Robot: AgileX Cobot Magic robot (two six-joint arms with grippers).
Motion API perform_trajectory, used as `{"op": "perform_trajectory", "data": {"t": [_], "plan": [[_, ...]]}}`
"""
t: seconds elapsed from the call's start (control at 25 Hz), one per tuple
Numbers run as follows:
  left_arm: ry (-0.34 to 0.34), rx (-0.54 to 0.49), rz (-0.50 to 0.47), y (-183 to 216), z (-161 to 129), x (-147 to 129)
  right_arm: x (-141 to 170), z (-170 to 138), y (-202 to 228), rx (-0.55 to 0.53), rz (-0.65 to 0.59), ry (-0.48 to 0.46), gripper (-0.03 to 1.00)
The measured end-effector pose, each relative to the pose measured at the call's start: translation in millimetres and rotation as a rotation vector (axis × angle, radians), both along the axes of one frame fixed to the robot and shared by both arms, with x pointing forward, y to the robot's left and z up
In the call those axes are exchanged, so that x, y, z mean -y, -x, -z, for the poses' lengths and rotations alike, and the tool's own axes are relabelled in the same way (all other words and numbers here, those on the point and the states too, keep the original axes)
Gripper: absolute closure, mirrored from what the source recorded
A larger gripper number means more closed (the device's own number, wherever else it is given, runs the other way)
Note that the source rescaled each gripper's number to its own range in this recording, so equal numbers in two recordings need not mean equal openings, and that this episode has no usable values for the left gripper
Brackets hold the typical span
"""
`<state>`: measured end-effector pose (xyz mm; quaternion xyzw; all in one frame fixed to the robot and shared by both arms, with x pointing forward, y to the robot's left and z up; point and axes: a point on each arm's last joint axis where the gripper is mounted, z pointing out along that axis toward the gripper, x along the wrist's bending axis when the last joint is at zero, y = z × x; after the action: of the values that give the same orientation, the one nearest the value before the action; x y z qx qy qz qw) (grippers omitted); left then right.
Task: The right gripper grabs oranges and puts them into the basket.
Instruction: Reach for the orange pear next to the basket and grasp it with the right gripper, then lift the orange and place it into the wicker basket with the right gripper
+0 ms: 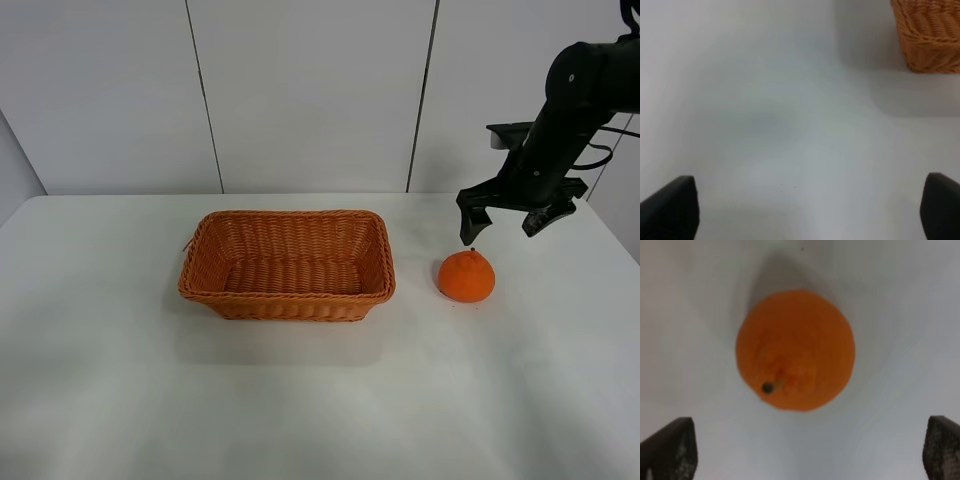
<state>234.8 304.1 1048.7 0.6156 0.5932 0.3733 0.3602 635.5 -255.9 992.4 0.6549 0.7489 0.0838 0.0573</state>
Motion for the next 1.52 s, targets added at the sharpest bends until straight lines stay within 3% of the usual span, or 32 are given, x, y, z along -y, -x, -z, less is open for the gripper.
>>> {"op": "perform_trajectory", "data": {"t": [0.2, 0.52, 0.92, 1.0, 1.08, 1.16, 1.2, 1.4, 1.52], "plan": [[0.000, 0.000, 0.000, 0.0, 0.0, 0.0, -1.4, 23.9, -13.9, 0.028, 0.004, -0.004, -0.03], [0.000, 0.000, 0.000, 0.0, 0.0, 0.0, -6.5, 72.2, -23.0, -0.053, 0.009, -0.043, -0.03], [0.000, 0.000, 0.000, 0.0, 0.0, 0.0, -7.2, 103.1, -27.3, -0.085, 0.018, -0.045, -0.01], [0.000, 0.000, 0.000, 0.0, 0.0, 0.0, -7.2, 105.2, -27.2, -0.090, 0.019, -0.043, 0.17], [0.000, 0.000, 0.000, 0.0, 0.0, 0.0, -7.1, 105.6, -27.2, -0.091, 0.021, -0.043, 0.49], [0.000, 0.000, 0.000, 0.0, 0.0, 0.0, -7.2, 103.8, -27.8, -0.087, 0.021, -0.044, 0.89], [0.000, 0.000, 0.000, 0.0, 0.0, 0.0, -7.2, 100.9, -27.8, -0.080, 0.021, -0.044, 0.97], [0.000, 0.000, 0.000, 0.0, 0.0, 0.0, -7.3, 77.1, -29.2, -0.050, 0.015, -0.047, 0.97], [0.000, 0.000, 0.000, 0.0, 0.0, 0.0, -7.9, 42.1, -32.8, 0.003, 0.008, -0.054, 0.97]]}}
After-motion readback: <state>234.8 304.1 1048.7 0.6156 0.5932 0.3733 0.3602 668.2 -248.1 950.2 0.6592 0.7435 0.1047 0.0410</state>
